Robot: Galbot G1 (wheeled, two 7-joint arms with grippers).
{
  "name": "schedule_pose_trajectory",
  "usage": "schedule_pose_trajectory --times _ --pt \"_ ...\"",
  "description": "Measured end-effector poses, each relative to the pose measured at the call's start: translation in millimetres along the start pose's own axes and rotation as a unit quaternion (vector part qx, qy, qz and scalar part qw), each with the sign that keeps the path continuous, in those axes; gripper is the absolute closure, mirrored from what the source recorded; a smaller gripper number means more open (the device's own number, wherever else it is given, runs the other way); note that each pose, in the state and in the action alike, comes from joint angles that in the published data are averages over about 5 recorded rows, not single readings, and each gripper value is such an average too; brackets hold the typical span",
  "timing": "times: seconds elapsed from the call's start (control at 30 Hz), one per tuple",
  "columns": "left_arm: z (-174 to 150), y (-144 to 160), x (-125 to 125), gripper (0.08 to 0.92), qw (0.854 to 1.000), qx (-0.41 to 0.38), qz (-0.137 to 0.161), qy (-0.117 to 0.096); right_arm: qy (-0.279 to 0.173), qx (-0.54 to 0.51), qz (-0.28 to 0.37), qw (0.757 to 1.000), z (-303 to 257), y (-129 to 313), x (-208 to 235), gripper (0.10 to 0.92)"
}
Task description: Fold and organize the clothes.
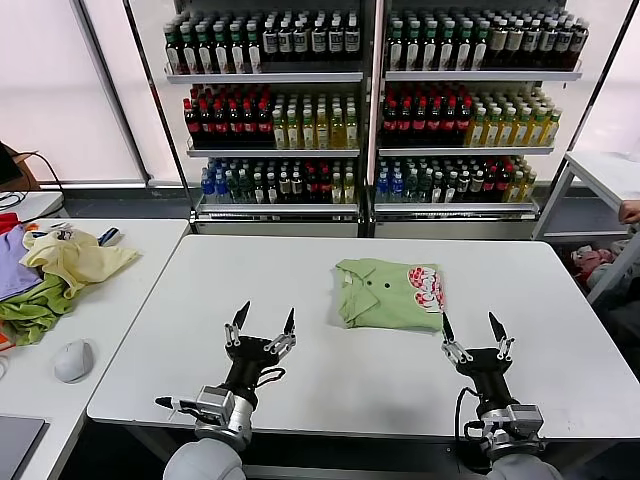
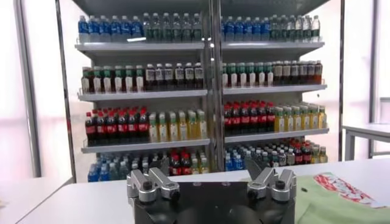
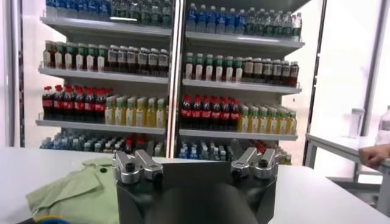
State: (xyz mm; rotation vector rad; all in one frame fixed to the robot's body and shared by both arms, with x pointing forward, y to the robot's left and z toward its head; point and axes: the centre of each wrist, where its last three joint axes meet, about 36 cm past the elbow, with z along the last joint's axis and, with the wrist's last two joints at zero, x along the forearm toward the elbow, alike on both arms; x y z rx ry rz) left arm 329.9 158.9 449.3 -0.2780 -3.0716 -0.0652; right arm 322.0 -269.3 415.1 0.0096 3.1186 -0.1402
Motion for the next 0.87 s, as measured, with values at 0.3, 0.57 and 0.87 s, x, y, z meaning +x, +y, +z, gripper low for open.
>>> schedule_pose_trajectory --times 0.3,0.57,0.87 --pt "-2 1 6 0.177 1.0 0.003 0.007 -0.001 -0.007 0.012 0.001 1.0 -5 4 9 0.2" --pt "-4 1 10 0.177 1.0 0.006 0.015 -0.001 -0.012 0.028 0.006 1.0 -9 6 12 0.2" --pt "-5 1 12 0.177 1.0 0.009 0.021 -0.002 -0.019 0.035 0.01 0.999 -13 5 13 0.2"
